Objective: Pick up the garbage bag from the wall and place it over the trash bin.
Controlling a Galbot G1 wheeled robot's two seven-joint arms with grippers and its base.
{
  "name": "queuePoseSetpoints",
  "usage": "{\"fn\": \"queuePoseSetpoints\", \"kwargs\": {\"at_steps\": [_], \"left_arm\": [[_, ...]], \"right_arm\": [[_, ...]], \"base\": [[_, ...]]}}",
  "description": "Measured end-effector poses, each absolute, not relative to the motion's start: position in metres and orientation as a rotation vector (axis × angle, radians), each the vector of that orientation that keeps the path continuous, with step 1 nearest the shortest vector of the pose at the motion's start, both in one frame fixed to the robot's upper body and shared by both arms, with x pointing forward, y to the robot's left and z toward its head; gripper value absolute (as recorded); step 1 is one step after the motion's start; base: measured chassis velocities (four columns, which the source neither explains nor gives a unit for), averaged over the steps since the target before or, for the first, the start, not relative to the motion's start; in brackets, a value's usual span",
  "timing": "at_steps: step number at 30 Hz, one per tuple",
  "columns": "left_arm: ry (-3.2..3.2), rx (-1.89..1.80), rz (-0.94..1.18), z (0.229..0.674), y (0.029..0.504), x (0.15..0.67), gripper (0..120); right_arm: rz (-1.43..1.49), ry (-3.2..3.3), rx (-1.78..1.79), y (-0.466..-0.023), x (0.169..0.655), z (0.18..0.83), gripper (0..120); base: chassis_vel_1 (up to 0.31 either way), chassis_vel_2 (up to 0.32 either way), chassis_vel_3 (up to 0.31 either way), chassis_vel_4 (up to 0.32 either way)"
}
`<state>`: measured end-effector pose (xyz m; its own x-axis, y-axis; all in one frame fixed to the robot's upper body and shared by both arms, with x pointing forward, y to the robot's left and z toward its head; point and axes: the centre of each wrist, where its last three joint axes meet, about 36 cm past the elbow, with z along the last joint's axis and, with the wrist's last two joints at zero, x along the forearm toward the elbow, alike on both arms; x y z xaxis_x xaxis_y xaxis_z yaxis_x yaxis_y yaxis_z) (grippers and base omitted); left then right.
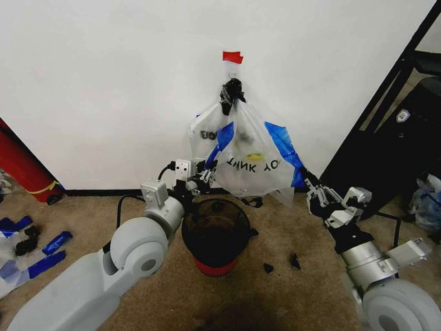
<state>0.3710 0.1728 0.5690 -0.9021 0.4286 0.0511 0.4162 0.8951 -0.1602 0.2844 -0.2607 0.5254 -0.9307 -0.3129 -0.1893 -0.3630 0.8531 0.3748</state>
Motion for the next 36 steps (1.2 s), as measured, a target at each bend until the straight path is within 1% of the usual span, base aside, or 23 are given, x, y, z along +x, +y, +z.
{"fn": "queuePoseSetpoints", "kwargs": {"at_steps": [1, 12, 17, 27, 32, 36], "left_arm": [[-2.977, -0.664, 0.23, 0.571, 0.173, 0.366, 0], [-2.989, -0.665, 0.28, 0.582, 0.188, 0.317, 0], [-2.947, -0.644, 0.286, 0.574, 0.193, 0.292, 0], [-2.947, -0.579, 0.295, 0.566, 0.199, 0.286, 0], [-2.992, -0.572, 0.29, 0.574, 0.203, 0.292, 0], [-3.059, -0.554, 0.248, 0.588, 0.213, 0.301, 0]], "right_arm": [[0.628, 2.907, -0.529, -0.26, 0.284, 0.525, 0], [0.658, 2.936, -0.528, -0.263, 0.272, 0.518, 0], [0.654, 2.957, -0.523, -0.263, 0.262, 0.509, 0], [0.654, 2.95, -0.513, -0.262, 0.259, 0.509, 0], [0.637, 2.902, -0.517, -0.261, 0.266, 0.521, 0], [0.624, 2.823, -0.563, -0.258, 0.276, 0.553, 0]], "base": [[0.0, 0.0, 0.0, 0.0], [0.0, 0.0, 0.0, 0.0], [0.0, 0.0, 0.0, 0.0], [0.0, 0.0, 0.0, 0.0], [0.0, 0.0, 0.0, 0.0], [0.0, 0.0, 0.0, 0.0]]}}
